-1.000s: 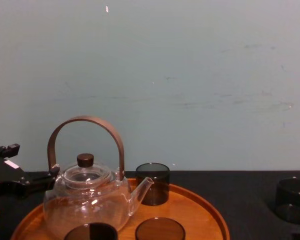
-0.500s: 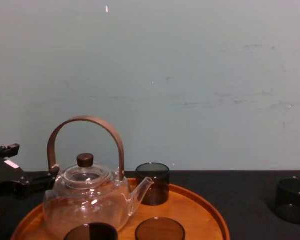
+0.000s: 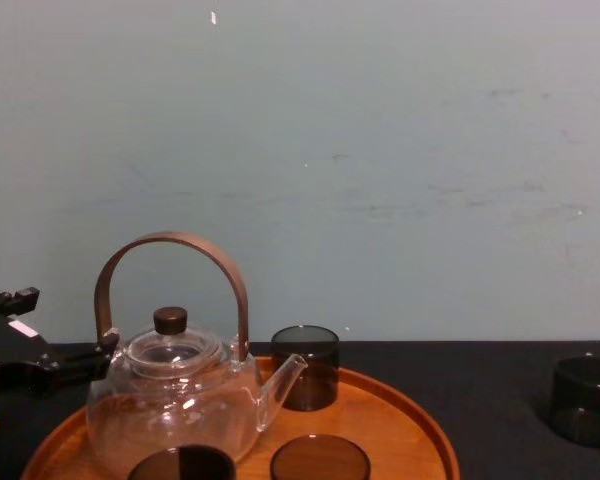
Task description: Pick up the glass from the table and place it on the tray.
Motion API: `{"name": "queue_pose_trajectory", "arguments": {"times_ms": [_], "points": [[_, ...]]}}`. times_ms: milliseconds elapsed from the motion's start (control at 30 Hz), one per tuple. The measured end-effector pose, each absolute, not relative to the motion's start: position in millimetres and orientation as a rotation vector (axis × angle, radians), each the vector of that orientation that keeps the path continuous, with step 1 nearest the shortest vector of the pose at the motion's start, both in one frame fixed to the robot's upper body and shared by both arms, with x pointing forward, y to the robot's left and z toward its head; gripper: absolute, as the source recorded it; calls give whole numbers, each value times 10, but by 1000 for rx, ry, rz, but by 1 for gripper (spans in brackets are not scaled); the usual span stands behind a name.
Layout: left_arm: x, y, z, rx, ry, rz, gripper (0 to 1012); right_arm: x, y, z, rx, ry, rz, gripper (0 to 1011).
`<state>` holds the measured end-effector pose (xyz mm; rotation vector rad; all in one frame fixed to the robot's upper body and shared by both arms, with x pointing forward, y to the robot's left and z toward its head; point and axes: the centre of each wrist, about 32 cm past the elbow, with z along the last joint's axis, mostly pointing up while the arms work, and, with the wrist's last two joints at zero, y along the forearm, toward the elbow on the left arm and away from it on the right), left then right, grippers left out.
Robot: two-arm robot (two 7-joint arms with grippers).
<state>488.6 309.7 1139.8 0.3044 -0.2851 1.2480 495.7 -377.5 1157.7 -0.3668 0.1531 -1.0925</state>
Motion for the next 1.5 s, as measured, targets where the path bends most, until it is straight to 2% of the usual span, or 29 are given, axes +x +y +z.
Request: {"name": "queue_pose_trajectory", "arguments": {"times_ms": [633,1500], "points": [[4886,3097,11398,304,-285,1248,1009,5303,-3583,11522,-376,143,-1056,1002],[4886,3097,11398,304,-285,1248,1010,5677,-3593,11440,-367,154,-1066,1002]]}}
